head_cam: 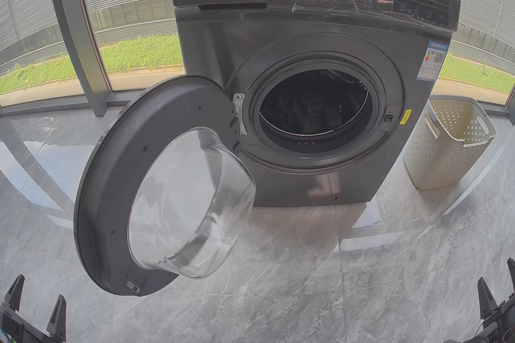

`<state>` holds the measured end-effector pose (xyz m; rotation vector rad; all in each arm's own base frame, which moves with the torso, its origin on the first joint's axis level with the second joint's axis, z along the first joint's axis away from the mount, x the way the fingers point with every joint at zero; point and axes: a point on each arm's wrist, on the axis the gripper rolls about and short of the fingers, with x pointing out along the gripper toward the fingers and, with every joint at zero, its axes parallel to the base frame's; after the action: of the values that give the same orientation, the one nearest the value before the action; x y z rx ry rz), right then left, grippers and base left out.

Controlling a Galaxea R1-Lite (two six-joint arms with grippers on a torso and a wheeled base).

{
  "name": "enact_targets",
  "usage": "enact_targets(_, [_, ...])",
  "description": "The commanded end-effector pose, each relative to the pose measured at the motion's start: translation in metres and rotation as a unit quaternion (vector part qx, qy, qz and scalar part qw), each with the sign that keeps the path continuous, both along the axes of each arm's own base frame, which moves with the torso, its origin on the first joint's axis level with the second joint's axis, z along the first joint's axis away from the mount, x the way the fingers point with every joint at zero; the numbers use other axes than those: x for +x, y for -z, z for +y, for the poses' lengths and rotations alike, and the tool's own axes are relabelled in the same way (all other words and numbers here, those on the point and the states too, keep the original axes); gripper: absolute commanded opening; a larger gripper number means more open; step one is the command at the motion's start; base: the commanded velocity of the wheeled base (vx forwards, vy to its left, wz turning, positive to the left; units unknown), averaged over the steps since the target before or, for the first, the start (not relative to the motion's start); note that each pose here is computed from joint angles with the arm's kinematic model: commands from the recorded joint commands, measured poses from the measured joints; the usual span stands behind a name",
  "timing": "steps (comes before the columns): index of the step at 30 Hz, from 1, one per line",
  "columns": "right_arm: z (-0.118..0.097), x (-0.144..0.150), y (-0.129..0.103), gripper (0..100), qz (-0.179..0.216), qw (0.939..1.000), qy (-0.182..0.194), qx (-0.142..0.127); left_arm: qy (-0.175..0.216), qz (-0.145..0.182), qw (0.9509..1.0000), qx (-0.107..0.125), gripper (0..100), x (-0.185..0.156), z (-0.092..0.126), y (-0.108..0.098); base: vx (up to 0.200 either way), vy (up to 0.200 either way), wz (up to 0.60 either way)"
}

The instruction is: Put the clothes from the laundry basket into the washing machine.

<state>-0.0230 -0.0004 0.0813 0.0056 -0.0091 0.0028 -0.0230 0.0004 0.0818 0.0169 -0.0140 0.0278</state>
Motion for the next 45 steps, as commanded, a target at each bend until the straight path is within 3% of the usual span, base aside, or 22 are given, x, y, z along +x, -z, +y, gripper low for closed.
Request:
enact_targets(1, [0.0, 0.0, 0.005, 100, 0.002, 1.0, 0.0, 0.0, 0.0, -0.068, 0.9976, -0.01, 100, -0.009, 0.0, -0.027, 0.0, 0.0, 0.0])
enact_targets(2, [0.0, 0.0, 0.005, 100, 0.002, 1.0, 0.0, 0.0, 0.007, -0.116, 0.9931, -0.013, 100, -0.02, 0.0, -0.061, 0.0, 0.0, 0.0])
enact_targets(4, [0.0, 0.0, 0.005, 100, 0.002, 1.0, 0.0, 0.0, 0.025, -0.08, 0.9964, -0.009, 100, -0.014, 0.0, -0.08, 0.0, 0.0, 0.0])
enact_targets(6, [0.0, 0.0, 0.005, 100, 0.002, 1.0, 0.0, 0.0, 0.031, -0.07, 0.997, -0.008, 100, -0.013, 0.0, -0.081, 0.0, 0.0, 0.0])
enact_targets(7, [0.0, 0.0, 0.005, 100, 0.002, 1.0, 0.0, 0.0, 0.074, -0.025, 0.9969, -0.009, 100, -0.004, -0.001, -0.085, 0.0, 0.0, 0.0])
enact_targets(9, [0.0, 0.0, 0.005, 100, 0.002, 1.0, 0.0, 0.0, 0.097, 0.006, 0.9953, -0.009, 100, 0.005, -0.001, -0.086, 0.0, 0.0, 0.0])
enact_targets(10, [0.0, 0.0, 0.005, 100, 0.002, 1.0, 0.0, 0.0, 0.108, 0.039, 0.9933, -0.009, 100, 0.017, -0.002, -0.087, 0.0, 0.0, 0.0])
enact_targets(17, [0.0, 0.0, 0.005, 100, 0.002, 1.0, 0.0, 0.0, 0.151, 0.107, 0.9826, -0.017, 100, 0.057, -0.008, -0.094, 0.0, 0.0, 0.0])
enact_targets(22, [0.0, 0.0, 0.005, 100, 0.002, 1.0, 0.0, 0.0, 0.159, 0.121, 0.9796, -0.019, 100, 0.085, -0.012, -0.101, 0.0, 0.0, 0.0])
enact_targets(27, [0.0, 0.0, 0.005, 100, 0.002, 1.0, 0.0, 0.0, 0.155, 0.136, 0.9784, -0.012, 100, 0.135, -0.018, -0.101, 0.0, 0.0, 0.0])
enact_targets(33, [0.0, 0.0, 0.005, 100, 0.002, 1.0, 0.0, 0.0, 0.171, 0.132, 0.9763, -0.011, 100, 0.159, -0.023, -0.104, 0.0, 0.0, 0.0])
enact_targets(35, [0.0, 0.0, 0.005, 100, 0.002, 1.0, 0.0, 0.0, 0.189, 0.129, 0.9734, -0.009, 100, 0.16, -0.028, -0.106, 0.0, 0.0, 0.0])
enact_targets(36, [0.0, 0.0, 0.005, 100, 0.002, 1.0, 0.0, 0.0, 0.219, 0.125, 0.9676, -0.015, 100, 0.158, -0.035, -0.11, 0.0, 0.0, 0.0])
enact_targets(38, [0.0, 0.0, 0.005, 100, 0.002, 1.0, 0.0, 0.0, 0.253, 0.114, 0.9606, -0.014, 100, 0.156, -0.045, -0.116, 0.0, 0.0, 0.0])
enact_targets(39, [0.0, 0.0, 0.005, 100, 0.002, 1.0, 0.0, 0.0, 0.262, 0.11, 0.9587, -0.014, 100, 0.155, -0.047, -0.118, 0.0, 0.0, 0.0])
enact_targets(42, [0.0, 0.0, 0.005, 100, 0.002, 1.0, 0.0, 0.0, 0.311, 0.096, 0.9454, -0.023, 100, 0.15, -0.063, -0.13, 0.0, 0.0, 0.0])
enact_targets(45, [0.0, 0.0, 0.005, 100, 0.002, 1.0, 0.0, 0.0, 0.34, 0.085, 0.9359, -0.036, 100, 0.146, -0.074, -0.139, 0.0, 0.0, 0.0])
